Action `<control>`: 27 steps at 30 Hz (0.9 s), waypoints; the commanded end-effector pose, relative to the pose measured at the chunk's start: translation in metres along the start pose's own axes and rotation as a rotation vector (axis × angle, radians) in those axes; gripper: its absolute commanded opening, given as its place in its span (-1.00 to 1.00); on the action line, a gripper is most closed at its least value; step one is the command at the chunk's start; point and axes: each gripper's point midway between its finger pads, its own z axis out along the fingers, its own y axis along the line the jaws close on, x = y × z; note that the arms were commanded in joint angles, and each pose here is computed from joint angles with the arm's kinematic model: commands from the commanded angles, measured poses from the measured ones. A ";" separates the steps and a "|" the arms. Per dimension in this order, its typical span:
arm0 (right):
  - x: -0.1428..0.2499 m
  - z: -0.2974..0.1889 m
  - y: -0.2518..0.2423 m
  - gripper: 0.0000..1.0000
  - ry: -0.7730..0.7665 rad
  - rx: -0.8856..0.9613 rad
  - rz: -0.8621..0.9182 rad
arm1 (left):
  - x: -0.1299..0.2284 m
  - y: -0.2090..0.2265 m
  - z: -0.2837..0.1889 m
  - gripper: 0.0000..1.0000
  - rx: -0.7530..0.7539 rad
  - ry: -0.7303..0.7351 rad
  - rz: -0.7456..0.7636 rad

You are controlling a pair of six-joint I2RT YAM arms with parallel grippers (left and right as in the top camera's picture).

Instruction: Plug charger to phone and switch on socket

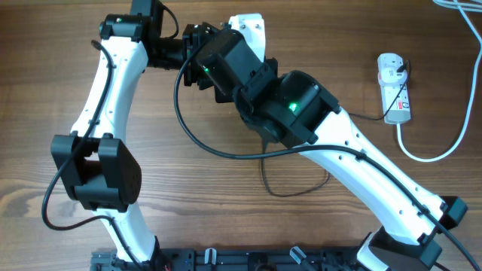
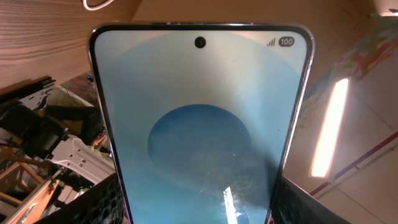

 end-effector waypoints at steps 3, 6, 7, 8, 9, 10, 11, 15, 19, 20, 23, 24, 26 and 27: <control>-0.006 0.001 0.000 -0.61 -0.024 0.017 0.001 | 0.013 -0.009 -0.001 0.39 0.024 0.021 0.024; -0.007 0.001 0.000 -0.76 -0.027 0.015 0.005 | 0.013 -0.009 -0.001 0.39 0.024 0.021 0.025; -0.007 0.001 0.002 -0.80 -0.026 0.009 0.007 | 0.013 -0.009 -0.001 0.39 0.024 0.021 0.024; -0.007 0.001 0.002 -0.83 -0.025 0.006 0.009 | 0.013 -0.009 -0.001 0.39 0.024 0.021 0.025; -0.006 0.001 0.002 -0.88 -0.024 0.006 0.019 | 0.013 -0.009 -0.001 0.39 0.024 0.021 0.025; -0.006 0.001 0.002 -0.91 -0.024 0.007 0.030 | 0.013 -0.009 -0.001 0.39 0.024 0.021 0.025; -0.006 0.001 0.002 -0.91 -0.023 0.007 0.032 | 0.013 -0.009 -0.001 0.40 0.024 0.021 0.025; -0.007 0.001 0.002 -0.91 -0.025 0.007 0.099 | 0.013 -0.009 -0.001 0.85 0.024 0.021 0.026; -0.012 -0.003 -0.010 -0.91 -0.038 0.024 0.279 | 0.013 -0.009 -0.001 1.00 0.024 0.021 0.026; -0.013 -0.004 -0.014 -0.92 -0.040 0.028 0.335 | 0.013 -0.009 -0.001 1.00 0.024 0.021 0.026; -0.019 -0.012 -0.033 -0.91 -0.055 0.047 0.604 | 0.013 -0.009 -0.001 1.00 0.023 0.020 0.026; -0.021 -0.015 -0.039 -0.92 -0.062 0.049 0.693 | 0.013 -0.009 -0.001 1.00 0.023 0.020 0.026; -0.024 -0.022 -0.044 -0.92 -0.066 0.034 0.847 | 0.013 -0.009 -0.001 0.98 0.023 0.020 0.026; -0.025 -0.025 -0.043 -0.92 -0.063 0.019 0.908 | 0.013 -0.009 -0.001 0.94 0.024 0.021 0.026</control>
